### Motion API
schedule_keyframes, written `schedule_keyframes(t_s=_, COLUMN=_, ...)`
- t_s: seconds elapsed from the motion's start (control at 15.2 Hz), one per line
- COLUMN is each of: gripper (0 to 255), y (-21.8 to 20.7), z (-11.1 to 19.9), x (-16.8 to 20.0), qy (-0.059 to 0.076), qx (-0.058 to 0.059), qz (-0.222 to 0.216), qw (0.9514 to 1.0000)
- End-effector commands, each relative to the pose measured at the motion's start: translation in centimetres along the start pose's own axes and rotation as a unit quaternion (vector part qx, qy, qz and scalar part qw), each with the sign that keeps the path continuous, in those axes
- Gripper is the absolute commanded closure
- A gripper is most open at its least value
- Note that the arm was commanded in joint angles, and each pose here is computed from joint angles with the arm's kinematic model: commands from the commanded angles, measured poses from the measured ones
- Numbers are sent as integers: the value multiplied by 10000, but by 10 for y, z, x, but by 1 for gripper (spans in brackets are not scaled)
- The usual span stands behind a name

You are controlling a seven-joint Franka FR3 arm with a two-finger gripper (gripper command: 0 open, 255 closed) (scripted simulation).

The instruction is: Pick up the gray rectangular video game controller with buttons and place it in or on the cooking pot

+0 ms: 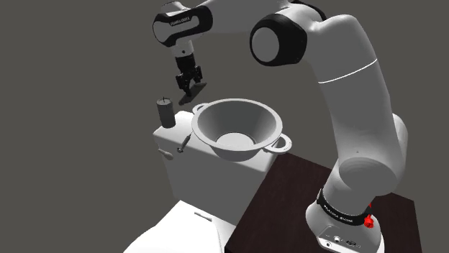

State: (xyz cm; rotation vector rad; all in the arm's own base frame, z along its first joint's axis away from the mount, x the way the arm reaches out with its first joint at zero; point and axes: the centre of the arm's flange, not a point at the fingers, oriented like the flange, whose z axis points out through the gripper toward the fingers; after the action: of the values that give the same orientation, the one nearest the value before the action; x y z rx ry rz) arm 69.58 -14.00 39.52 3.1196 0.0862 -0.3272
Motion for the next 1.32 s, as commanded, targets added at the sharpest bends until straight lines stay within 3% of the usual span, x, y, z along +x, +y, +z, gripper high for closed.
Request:
schedule_keyframes(t_s=0.0, gripper=255, y=1, z=-12, x=-2, qy=13, qx=-8, qz=13, qw=10000)
schedule_keyframes(t_s=0.73, gripper=255, y=1, z=-67, x=-14, qy=13, qx=-8, qz=13, qw=10000)
schedule_keyframes(t_s=1.25, gripper=255, y=-31, z=-49, x=-113, qy=13, qx=-8, qz=13, qw=10000)
